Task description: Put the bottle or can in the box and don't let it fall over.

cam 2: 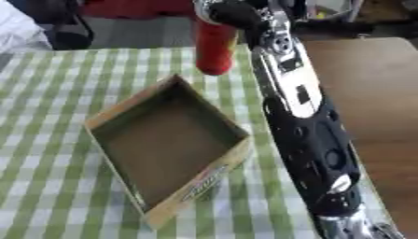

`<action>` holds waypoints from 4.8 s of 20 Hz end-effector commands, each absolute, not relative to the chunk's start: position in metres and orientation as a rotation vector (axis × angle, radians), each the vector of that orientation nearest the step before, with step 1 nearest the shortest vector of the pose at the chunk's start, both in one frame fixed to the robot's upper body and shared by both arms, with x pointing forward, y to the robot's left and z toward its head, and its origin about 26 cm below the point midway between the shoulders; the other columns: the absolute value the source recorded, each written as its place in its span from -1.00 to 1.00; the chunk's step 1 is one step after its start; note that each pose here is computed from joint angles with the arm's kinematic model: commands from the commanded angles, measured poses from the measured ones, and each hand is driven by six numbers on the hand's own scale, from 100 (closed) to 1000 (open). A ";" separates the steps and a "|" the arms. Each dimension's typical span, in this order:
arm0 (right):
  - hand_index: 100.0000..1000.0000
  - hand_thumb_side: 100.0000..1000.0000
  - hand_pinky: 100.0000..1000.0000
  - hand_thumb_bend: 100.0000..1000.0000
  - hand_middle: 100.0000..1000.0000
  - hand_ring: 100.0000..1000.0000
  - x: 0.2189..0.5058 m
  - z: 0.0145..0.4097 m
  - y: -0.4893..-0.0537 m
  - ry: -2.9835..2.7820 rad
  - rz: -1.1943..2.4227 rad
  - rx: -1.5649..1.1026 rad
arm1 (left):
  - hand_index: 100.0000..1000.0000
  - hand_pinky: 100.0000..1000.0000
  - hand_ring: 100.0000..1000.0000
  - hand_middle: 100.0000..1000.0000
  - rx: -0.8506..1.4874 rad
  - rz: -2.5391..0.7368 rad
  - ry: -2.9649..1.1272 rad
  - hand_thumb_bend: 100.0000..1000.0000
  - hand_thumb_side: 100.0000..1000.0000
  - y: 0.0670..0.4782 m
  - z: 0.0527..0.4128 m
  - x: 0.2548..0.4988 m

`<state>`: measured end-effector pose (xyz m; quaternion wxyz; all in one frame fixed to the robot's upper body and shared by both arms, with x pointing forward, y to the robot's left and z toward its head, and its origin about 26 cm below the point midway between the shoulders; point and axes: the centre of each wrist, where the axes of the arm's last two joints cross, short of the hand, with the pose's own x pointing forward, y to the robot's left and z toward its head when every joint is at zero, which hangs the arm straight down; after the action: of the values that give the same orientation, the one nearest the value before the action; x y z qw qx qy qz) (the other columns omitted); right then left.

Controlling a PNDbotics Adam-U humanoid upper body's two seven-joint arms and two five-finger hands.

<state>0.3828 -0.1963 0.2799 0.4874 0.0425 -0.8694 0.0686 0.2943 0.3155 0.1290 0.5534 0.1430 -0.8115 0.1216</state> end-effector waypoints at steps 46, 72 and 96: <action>0.55 -1.00 1.00 0.01 0.75 0.76 0.368 0.183 -0.134 -1.759 0.801 0.462 | 0.49 0.64 0.85 0.46 0.355 0.245 -1.943 -0.16 0.39 0.319 0.137 0.293; 0.86 -0.72 1.00 0.61 0.98 1.00 0.373 0.221 -0.190 -1.944 0.746 0.192 | 0.49 0.64 0.85 0.46 0.367 0.250 -1.941 -0.16 0.39 0.321 0.137 0.292; 0.82 -0.87 1.00 0.44 0.96 1.00 0.359 0.234 -0.331 -2.020 0.186 -0.213 | 0.50 0.63 0.86 0.46 0.395 0.259 -1.937 -0.15 0.38 0.326 0.137 0.290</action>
<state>0.3638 -0.3195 0.2172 0.5421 -0.0657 -0.8333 0.0867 0.2910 0.3196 0.1256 0.5578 0.1540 -0.8070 0.1178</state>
